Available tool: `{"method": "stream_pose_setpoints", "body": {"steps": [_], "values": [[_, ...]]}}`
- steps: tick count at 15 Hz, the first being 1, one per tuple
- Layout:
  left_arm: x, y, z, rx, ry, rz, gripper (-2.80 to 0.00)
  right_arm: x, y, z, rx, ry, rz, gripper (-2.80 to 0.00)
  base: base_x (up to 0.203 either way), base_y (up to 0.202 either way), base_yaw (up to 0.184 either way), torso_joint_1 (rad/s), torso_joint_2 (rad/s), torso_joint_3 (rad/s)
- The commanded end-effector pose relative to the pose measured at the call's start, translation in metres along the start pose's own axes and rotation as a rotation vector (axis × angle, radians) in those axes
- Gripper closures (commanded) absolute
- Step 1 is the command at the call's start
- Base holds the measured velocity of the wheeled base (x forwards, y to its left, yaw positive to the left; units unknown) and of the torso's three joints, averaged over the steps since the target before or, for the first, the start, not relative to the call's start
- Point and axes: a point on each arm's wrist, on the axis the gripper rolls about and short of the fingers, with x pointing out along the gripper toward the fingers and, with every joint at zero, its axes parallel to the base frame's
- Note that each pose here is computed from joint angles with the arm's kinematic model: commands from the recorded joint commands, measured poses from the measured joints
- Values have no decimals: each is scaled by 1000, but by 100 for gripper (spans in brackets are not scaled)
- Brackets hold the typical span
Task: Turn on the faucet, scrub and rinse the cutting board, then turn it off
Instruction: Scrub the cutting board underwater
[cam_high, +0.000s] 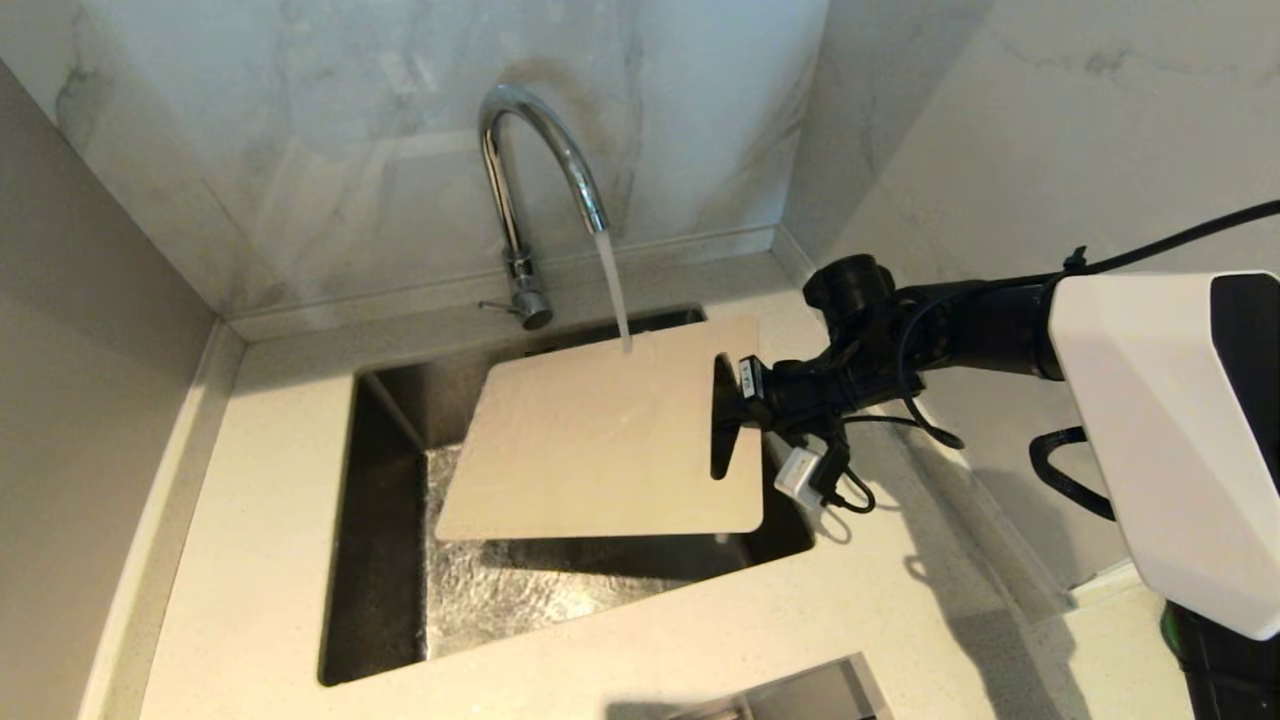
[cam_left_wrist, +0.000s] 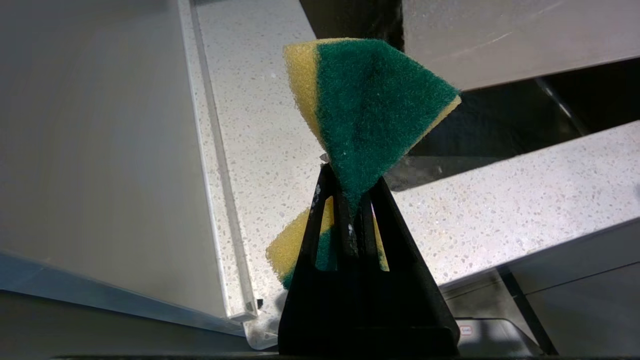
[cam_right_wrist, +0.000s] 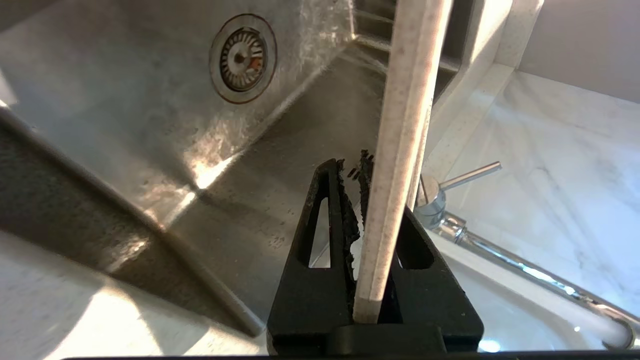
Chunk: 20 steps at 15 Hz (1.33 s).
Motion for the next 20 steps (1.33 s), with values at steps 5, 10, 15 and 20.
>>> {"method": "stream_pose_setpoints", "body": {"steps": [5,10,15,20], "values": [[0,0,0,0,-1,0,0,10,2,0,-17,-17,-9,0,0,0,0,0,0,0],[0,0,0,0,-1,0,0,13,0,0,-27,-15,-14,0,0,0,0,0,0,0],[0,0,0,0,-1,2,0,22,-3,-5,-94,25,-61,0,0,0,0,0,0,0],[0,0,0,0,-1,2,0,23,-2,-5,-91,22,-59,0,0,0,0,0,0,0]]}}
